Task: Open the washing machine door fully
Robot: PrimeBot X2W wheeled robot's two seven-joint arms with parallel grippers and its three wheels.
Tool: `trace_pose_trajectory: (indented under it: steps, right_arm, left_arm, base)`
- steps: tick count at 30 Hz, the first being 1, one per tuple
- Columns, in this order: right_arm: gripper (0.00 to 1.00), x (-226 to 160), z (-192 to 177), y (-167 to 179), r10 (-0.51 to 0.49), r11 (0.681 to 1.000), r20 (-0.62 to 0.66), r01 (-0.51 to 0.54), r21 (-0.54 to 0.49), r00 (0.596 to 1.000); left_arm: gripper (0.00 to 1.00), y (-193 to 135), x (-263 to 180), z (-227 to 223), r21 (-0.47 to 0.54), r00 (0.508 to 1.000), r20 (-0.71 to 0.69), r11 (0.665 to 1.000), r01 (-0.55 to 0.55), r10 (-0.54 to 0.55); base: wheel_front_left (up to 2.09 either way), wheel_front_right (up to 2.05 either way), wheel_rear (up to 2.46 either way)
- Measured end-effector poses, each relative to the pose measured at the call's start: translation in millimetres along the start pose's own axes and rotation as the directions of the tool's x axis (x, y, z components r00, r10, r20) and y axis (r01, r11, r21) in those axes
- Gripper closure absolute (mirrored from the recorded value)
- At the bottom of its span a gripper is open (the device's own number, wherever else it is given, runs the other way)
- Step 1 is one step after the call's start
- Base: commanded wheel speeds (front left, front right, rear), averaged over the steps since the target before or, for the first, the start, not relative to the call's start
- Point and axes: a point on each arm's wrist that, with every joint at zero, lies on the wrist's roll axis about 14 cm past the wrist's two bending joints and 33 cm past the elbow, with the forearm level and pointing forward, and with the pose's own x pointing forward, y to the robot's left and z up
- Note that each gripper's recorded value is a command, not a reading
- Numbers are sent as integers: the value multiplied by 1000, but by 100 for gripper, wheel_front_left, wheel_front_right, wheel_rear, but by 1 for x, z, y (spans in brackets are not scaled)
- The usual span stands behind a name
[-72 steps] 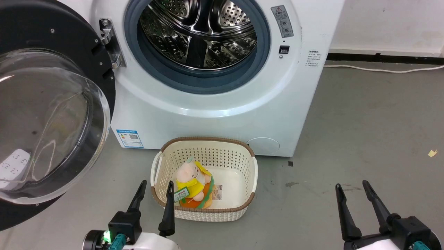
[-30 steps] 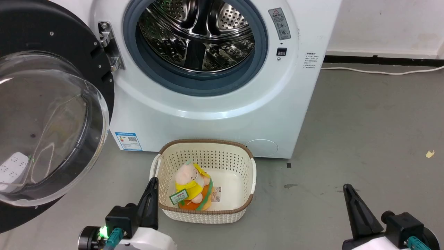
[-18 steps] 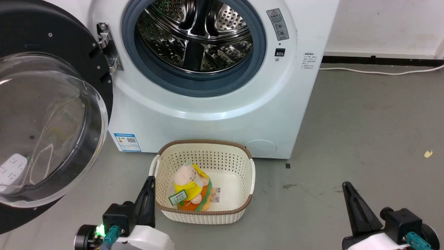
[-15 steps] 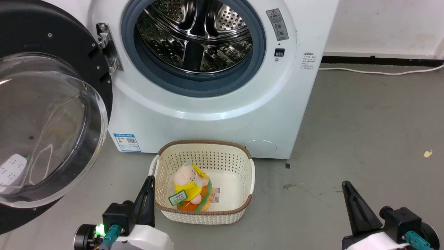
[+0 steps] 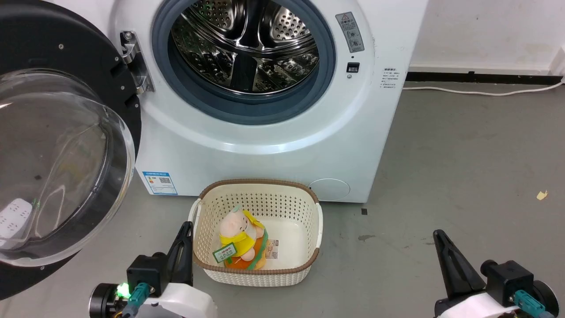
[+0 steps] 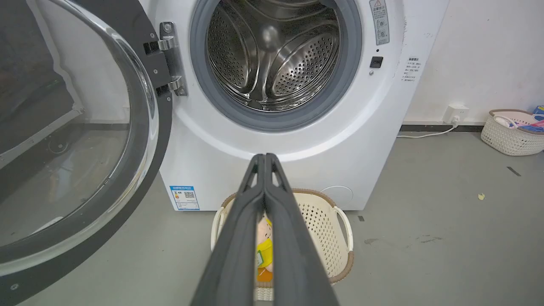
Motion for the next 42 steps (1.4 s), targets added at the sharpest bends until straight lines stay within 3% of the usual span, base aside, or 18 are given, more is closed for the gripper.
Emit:
trace_pose_trajectory:
  steps: [42]
  right_arm:
    - [100,1,3,-6,-16,999,-41,14,-42,999]
  left_arm:
    - [100,5,5,11,39,1000,-12,999,-13,13]
  base:
    - [0,0,0]
